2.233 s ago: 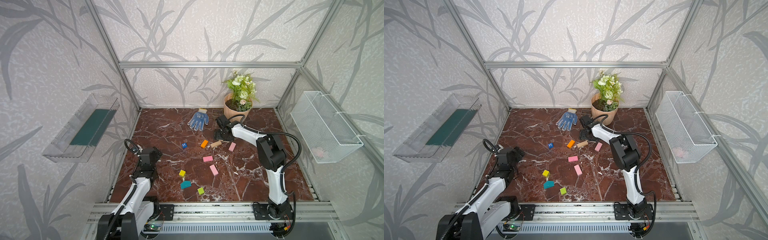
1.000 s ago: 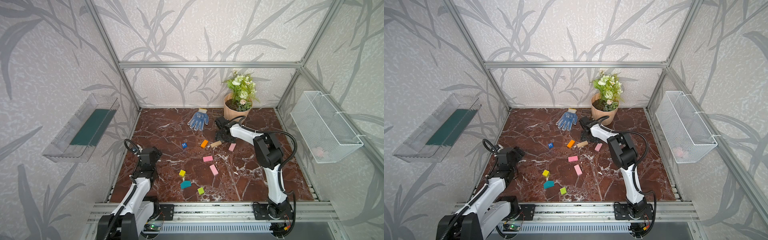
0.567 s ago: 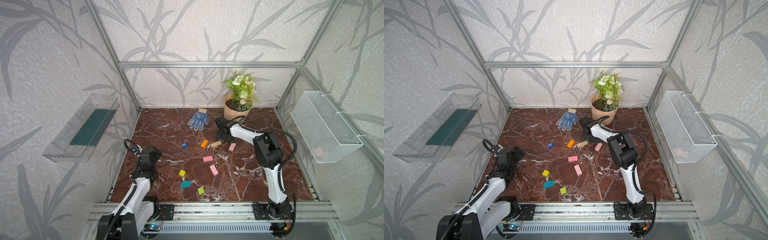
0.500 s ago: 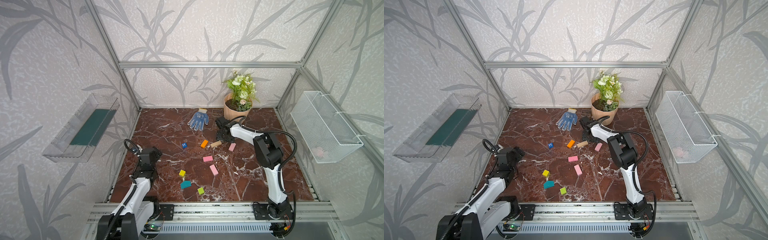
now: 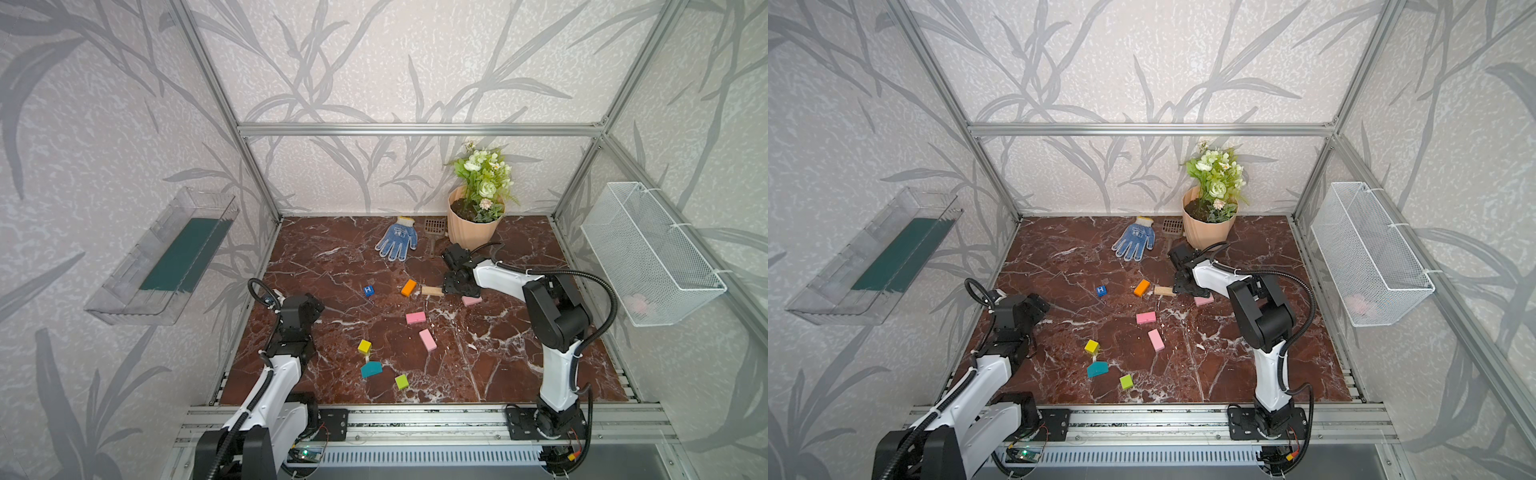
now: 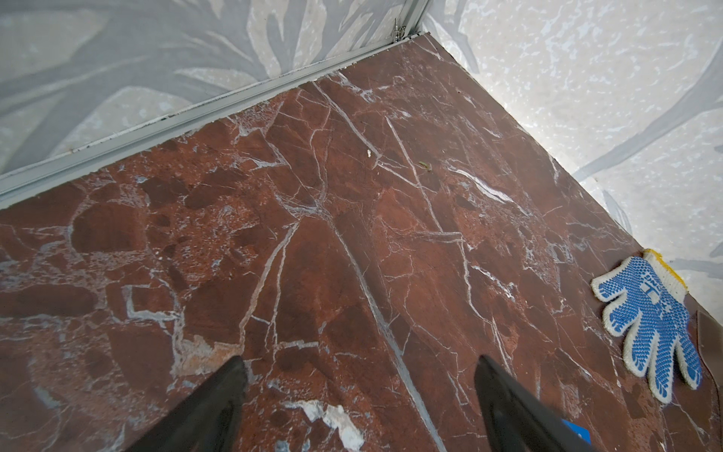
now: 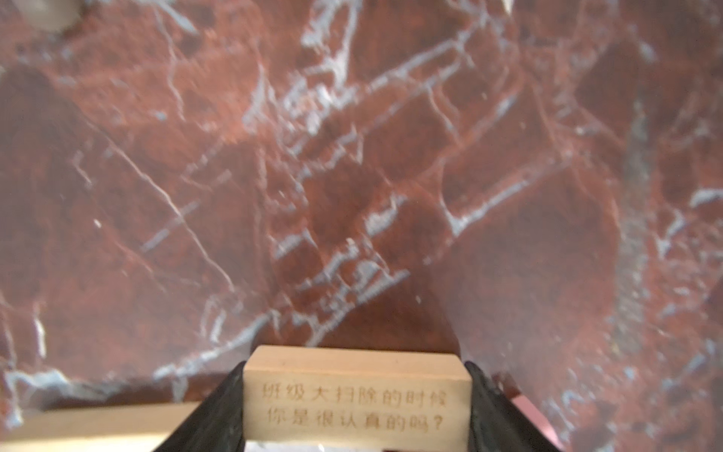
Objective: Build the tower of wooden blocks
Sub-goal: 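Lift the text-printed bar and carry it toward the plain wooden bar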
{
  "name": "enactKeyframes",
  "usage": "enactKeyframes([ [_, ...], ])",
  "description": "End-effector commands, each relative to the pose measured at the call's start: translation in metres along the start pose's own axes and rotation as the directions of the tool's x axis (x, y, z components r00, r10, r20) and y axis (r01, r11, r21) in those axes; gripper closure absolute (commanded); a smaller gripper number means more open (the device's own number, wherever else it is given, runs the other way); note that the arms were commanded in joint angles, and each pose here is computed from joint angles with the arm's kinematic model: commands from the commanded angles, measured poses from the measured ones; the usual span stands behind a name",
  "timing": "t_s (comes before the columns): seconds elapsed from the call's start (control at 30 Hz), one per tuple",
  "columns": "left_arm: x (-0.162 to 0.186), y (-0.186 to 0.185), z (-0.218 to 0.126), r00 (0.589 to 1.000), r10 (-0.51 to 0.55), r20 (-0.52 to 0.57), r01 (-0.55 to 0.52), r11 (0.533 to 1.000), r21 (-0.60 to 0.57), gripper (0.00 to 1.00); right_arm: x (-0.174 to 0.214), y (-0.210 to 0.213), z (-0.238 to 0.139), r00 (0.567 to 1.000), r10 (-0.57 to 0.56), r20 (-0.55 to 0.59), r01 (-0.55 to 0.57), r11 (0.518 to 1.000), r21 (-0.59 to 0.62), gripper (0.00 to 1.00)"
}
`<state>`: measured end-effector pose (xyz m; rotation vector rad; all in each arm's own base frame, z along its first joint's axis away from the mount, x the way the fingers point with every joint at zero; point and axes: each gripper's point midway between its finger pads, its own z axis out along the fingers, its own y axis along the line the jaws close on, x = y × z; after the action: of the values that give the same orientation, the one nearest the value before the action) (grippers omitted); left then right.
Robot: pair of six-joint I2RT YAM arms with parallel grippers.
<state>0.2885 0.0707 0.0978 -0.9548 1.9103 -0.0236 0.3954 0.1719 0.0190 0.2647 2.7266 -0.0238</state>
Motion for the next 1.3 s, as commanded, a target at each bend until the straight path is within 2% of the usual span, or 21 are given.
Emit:
enactKeyframes([
  [0.0, -0.007, 0.0, -0.002, 0.999, -0.022, 0.027, 0.022, 1.0, -0.007, 0.07, 0.0, -0.009, -0.017, 0.999, 0.008, 0.034, -0.008, 1.0, -0.016, 0.25],
  [0.27, -0.007, 0.0, -0.002, 0.999, -0.022, 0.026, 0.022, 1.0, -0.007, 0.07, 0.015, -0.005, -0.03, 0.999, 0.026, 0.038, -0.022, 0.994, -0.109, 0.25],
  [0.73, -0.007, 0.0, -0.001, 0.999, -0.021, 0.025, 0.022, 1.0, -0.012, 0.07, 0.029, 0.043, -0.042, 0.998, -0.051, 0.042, 0.058, 0.98, -0.189, 0.27],
  [0.97, -0.007, 0.0, -0.002, 0.999, -0.022, 0.026, 0.022, 1.0, -0.011, 0.08, 0.047, 0.05, -0.044, 0.995, -0.087, 0.044, 0.094, 0.98, -0.177, 0.27],
  [1.27, -0.007, 0.0, -0.002, 0.999, -0.022, 0.026, 0.023, 1.0, -0.009, 0.08, 0.057, 0.03, -0.033, 0.995, -0.086, 0.044, 0.09, 0.991, -0.101, 0.27],
])
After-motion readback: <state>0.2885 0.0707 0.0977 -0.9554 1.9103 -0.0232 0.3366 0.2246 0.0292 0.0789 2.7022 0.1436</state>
